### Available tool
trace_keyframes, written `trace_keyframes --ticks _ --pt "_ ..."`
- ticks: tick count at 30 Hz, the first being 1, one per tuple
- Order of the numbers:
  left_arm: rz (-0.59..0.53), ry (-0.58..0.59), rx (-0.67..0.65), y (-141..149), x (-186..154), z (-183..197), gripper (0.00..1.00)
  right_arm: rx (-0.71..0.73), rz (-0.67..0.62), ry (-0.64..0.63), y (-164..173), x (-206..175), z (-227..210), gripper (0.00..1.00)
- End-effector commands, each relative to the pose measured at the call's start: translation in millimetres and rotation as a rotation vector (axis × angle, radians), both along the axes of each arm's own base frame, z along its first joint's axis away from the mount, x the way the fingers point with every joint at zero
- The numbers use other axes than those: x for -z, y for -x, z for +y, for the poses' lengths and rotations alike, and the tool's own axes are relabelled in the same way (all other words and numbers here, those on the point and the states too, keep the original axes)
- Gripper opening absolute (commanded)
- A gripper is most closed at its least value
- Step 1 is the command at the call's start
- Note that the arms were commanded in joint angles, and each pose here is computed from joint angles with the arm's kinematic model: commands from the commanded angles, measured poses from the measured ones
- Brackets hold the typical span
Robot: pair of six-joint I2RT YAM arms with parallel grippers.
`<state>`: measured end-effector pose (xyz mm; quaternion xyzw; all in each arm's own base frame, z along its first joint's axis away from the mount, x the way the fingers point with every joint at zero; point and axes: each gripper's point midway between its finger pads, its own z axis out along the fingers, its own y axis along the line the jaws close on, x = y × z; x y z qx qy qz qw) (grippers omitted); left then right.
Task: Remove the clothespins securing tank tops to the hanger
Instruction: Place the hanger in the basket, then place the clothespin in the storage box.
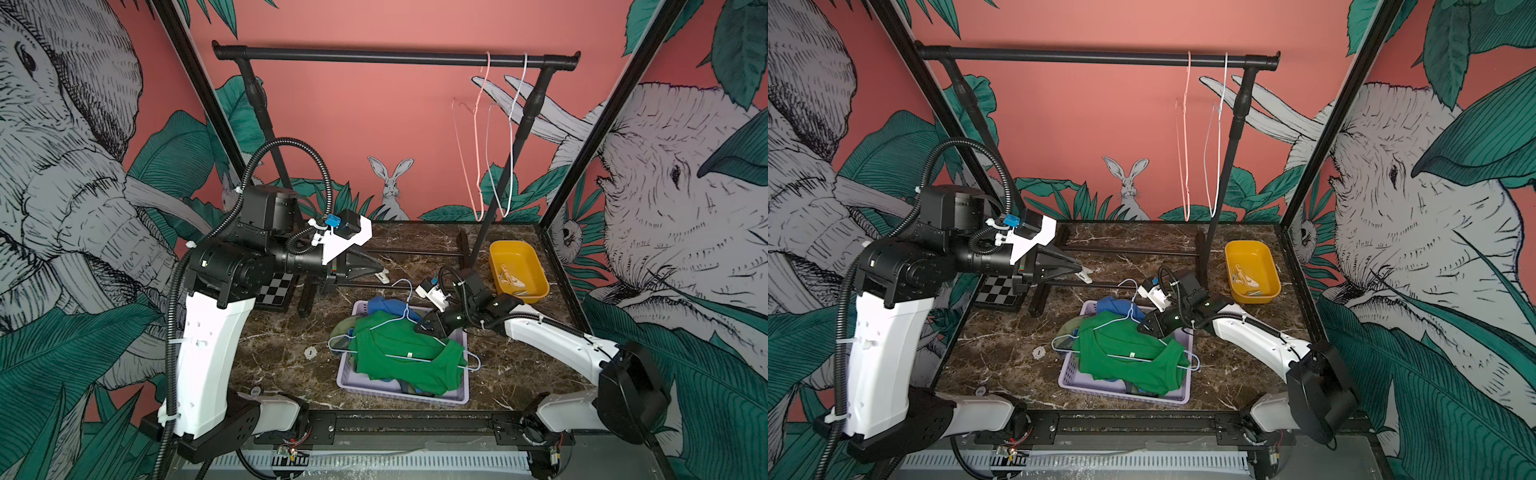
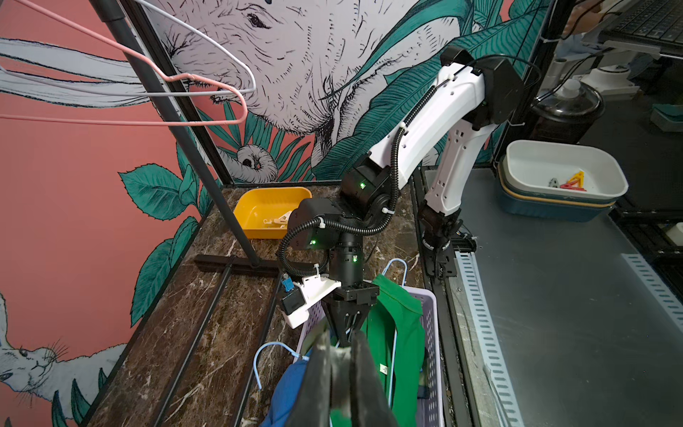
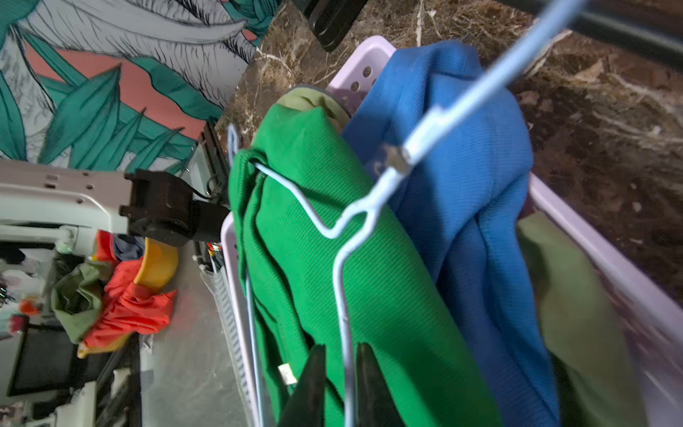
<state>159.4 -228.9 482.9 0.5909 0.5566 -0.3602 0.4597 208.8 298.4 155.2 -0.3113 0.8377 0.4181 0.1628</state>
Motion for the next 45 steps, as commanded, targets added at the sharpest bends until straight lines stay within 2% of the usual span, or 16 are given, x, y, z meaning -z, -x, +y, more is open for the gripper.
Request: trace_keyframes --ticks 1,6,12,17,22,27,32,39,45 --pt "0.039 0.044 0.007 -5 -4 -7 0.0 0.035 -0.046 -0.009 -6 -6 -6 0.37" --pt "0.085 0.063 -0.016 -18 -4 -13 0.0 0.112 -0.116 0.005 -14 -22 -22 0.47" --pt "0.134 0.093 -0.026 -28 -6 -19 0.0 0.205 -0.288 -0.008 -27 -81 -41 0.5" --pt "0.208 0.105 -0.029 -38 1 -26 0.0 0.105 -0.353 -0.245 5 -157 -29 0.5" --pt "0.275 0.129 -0.004 -41 2 -31 0.0 0.053 -0.506 -0.48 38 -242 -29 0.53" --pt "0.376 0.184 0.099 -31 -7 -37 0.0 0.031 -0.594 -0.614 47 -294 -27 0.56" --pt "0.433 0.206 0.172 -23 -9 -38 0.0 0.002 -0.624 -0.666 41 -320 -13 0.57" --pt "0.45 0.213 0.191 -20 -10 -38 0.0 -0.071 -0.634 -0.723 40 -346 9 0.57" --pt "0.449 0.218 0.197 -20 -11 -39 0.0 -0.109 -0.617 -0.73 38 -348 24 0.57"
